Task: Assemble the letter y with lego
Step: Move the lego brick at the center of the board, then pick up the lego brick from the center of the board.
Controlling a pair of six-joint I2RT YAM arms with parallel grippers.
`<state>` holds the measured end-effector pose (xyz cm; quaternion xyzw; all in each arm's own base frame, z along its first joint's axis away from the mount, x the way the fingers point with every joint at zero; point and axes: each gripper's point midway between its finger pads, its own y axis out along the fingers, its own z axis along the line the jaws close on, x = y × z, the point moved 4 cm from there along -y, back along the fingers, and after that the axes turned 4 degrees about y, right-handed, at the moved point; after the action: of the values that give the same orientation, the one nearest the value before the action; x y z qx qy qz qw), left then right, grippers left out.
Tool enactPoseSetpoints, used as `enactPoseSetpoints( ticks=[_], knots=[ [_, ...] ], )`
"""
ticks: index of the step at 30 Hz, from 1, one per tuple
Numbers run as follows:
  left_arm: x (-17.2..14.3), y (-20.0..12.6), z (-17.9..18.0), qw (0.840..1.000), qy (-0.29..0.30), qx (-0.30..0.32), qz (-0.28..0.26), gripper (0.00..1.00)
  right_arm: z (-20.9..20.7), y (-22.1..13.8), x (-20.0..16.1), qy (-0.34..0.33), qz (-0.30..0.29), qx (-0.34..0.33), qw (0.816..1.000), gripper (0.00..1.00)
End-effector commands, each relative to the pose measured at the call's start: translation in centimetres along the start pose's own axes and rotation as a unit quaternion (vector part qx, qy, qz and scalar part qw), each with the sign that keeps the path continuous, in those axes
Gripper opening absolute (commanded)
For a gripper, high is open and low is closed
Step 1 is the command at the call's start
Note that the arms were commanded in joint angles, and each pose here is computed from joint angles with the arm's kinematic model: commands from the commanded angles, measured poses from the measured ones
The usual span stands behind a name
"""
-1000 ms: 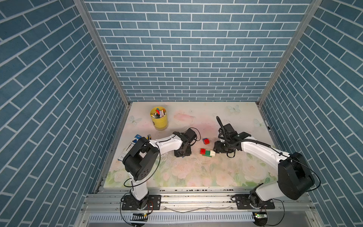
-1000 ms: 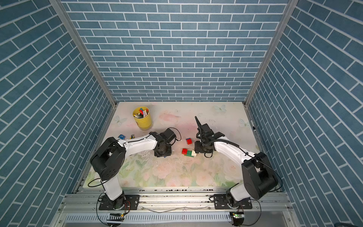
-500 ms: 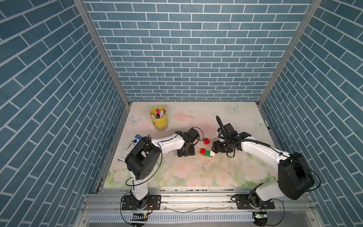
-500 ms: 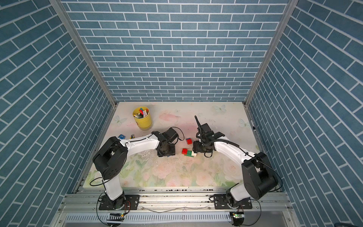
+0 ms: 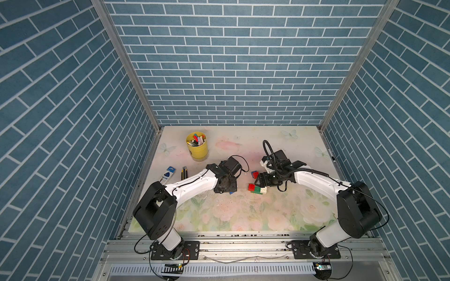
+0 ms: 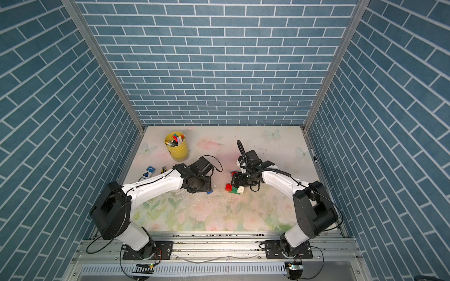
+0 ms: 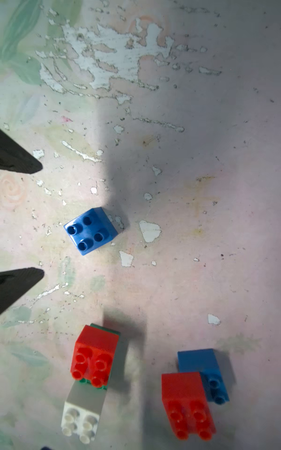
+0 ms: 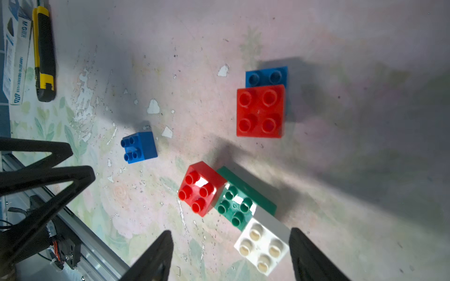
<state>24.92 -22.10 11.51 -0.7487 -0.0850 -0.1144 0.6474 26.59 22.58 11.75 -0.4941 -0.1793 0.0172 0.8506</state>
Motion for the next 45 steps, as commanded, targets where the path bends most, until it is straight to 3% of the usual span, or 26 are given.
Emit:
enactPoseSetpoints(
  ticks=[1, 10, 23, 32, 37, 45],
  knots=[
    [-0.6, -0.2, 1.1, 1.0, 0.01, 0.017, 0.002, 0.65, 1.0, 0.8, 1.0, -0.039, 0.003, 0.031, 0.999, 0.76],
    [-0.8, -0.3, 2.0, 1.0, 0.002, 0.021, 0.001, 0.65, 0.8, 3.0, 0.8, -0.035, 0.032, 0.048, 0.998, 0.75],
    [-1.0, 0.1, 2.5, 1.0, -0.001, 0.025, 0.004, 0.65, 2.3, 4.2, -2.9, -0.048, 0.089, 0.044, 0.994, 0.69],
    [-1.2, -0.3, 2.7, 1.0, 0.005, 0.011, -0.005, 0.65, 1.7, 3.2, -3.6, -0.095, 0.095, -0.075, 0.988, 0.67],
    [-1.5, -0.7, 2.8, 1.0, 0.005, -0.009, -0.019, 0.65, 1.8, 3.2, -4.1, -0.114, 0.104, -0.093, 0.984, 0.66],
    [-1.9, -0.2, 3.3, 1.0, -0.002, -0.003, -0.009, 0.65, 2.4, 3.9, -4.4, -0.135, 0.118, -0.106, 0.978, 0.56]
  ],
)
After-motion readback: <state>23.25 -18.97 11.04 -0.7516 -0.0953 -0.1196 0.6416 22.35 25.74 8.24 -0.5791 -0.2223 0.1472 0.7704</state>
